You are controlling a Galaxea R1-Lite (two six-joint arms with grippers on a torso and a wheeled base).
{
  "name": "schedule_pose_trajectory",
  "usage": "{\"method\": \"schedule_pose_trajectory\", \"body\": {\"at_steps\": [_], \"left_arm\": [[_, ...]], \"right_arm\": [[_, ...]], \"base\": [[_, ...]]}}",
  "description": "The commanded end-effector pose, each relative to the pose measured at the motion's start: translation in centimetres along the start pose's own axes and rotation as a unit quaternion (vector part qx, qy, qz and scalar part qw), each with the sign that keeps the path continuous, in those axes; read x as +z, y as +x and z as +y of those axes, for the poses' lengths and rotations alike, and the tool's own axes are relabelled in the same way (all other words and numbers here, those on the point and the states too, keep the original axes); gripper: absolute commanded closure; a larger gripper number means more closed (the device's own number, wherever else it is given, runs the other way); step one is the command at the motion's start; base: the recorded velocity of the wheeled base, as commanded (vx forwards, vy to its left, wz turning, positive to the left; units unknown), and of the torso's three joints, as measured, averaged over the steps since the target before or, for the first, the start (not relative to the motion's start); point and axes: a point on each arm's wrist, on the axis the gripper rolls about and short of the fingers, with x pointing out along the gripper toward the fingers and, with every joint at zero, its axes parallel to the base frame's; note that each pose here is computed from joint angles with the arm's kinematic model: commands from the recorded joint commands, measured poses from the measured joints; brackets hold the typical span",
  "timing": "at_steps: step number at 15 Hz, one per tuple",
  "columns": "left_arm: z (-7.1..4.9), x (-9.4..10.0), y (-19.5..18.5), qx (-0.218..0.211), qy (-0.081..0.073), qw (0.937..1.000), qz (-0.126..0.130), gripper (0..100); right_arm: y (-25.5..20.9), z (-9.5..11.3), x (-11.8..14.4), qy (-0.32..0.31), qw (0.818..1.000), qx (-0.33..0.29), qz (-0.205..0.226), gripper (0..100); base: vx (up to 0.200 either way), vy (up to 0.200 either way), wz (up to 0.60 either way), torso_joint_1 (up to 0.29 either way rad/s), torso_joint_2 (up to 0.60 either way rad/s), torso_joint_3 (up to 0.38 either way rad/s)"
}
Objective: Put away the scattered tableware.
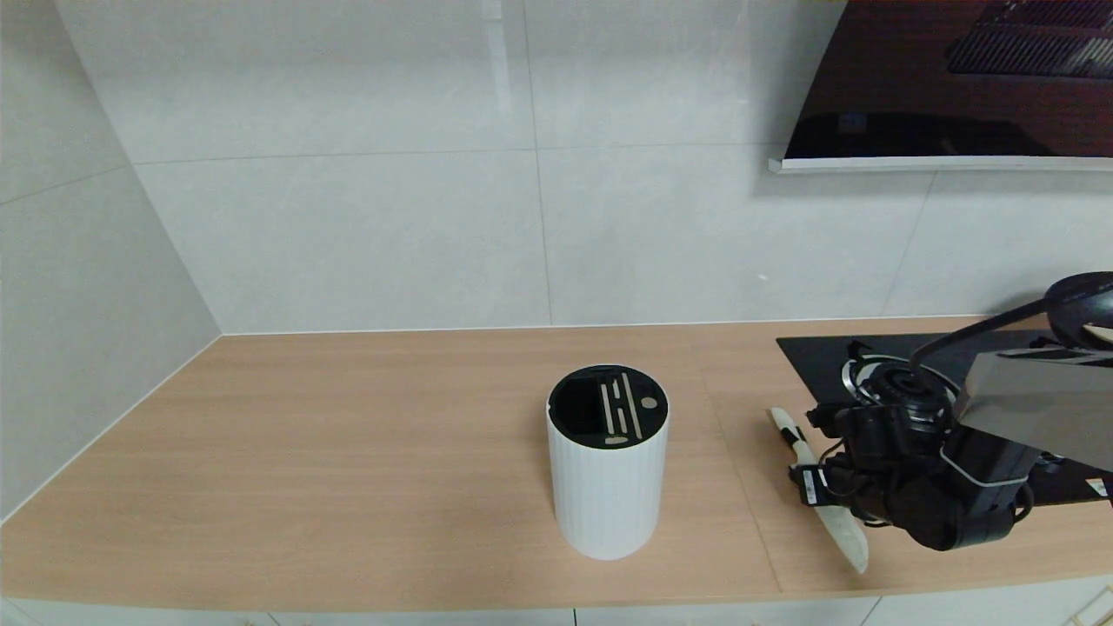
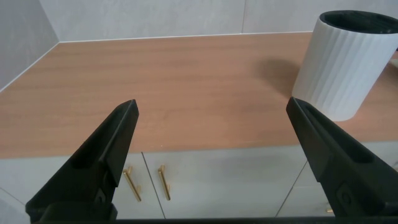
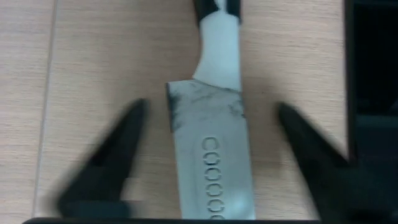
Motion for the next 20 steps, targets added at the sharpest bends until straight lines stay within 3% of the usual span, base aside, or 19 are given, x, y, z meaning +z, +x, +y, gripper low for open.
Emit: {"method": "schedule_pose_trajectory", "body": {"at_steps": [1,7,14,15,16,17,18,20], "left_arm": [[0.0,0.0,0.0,0.0,0.0,1.0,0.0,0],[0.0,0.0,0.0,0.0,0.001,1.0,0.0,0],[0.0,0.1,0.0,0.001,0.001,1.0,-0.002,0],[0.0,0.7,-0.2,-0.005,0.003,0.9999,-0.015,0],[0.0,2.2,-0.6,-0.01,0.003,0.9994,-0.033,0],[0.0,6.1,-0.7,-0.029,0.003,0.999,-0.034,0],[0.0,7.8,-0.1,-0.042,0.002,0.999,-0.017,0],[-0.2,13.3,4.7,-0.094,0.004,0.9943,0.051,0]], "right_arm": [[0.0,0.0,-0.2,-0.001,1.0,0.0,0.005,100],[-1.4,-0.1,0.5,0.001,1.0,0.0,-0.008,100],[-12.3,-0.2,7.2,0.012,0.986,-0.004,-0.166,100],[-15.2,0.9,8.7,0.007,0.978,0.014,-0.206,100],[-16.4,1.3,9.2,0.005,0.976,0.022,-0.218,100],[-18.9,2.2,10.3,-0.001,0.969,0.042,-0.242,100],[-20.1,2.9,11.2,-0.005,0.966,0.053,-0.253,100],[-24.0,4.9,13.7,-0.017,0.956,0.091,-0.279,100]], "base": [[0.0,0.0,0.0,0.0,0.0,0.0],[0.0,0.0,0.0,0.0,0.0,0.0],[0.0,0.0,0.0,0.0,0.0,0.0],[0.0,0.0,0.0,0.0,0.0,0.0],[0.0,0.0,0.0,0.0,0.0,0.0],[0.0,0.0,0.0,0.0,0.0,0.0],[0.0,0.0,0.0,0.0,0.0,0.0],[0.0,0.0,0.0,0.0,0.0,0.0]]}}
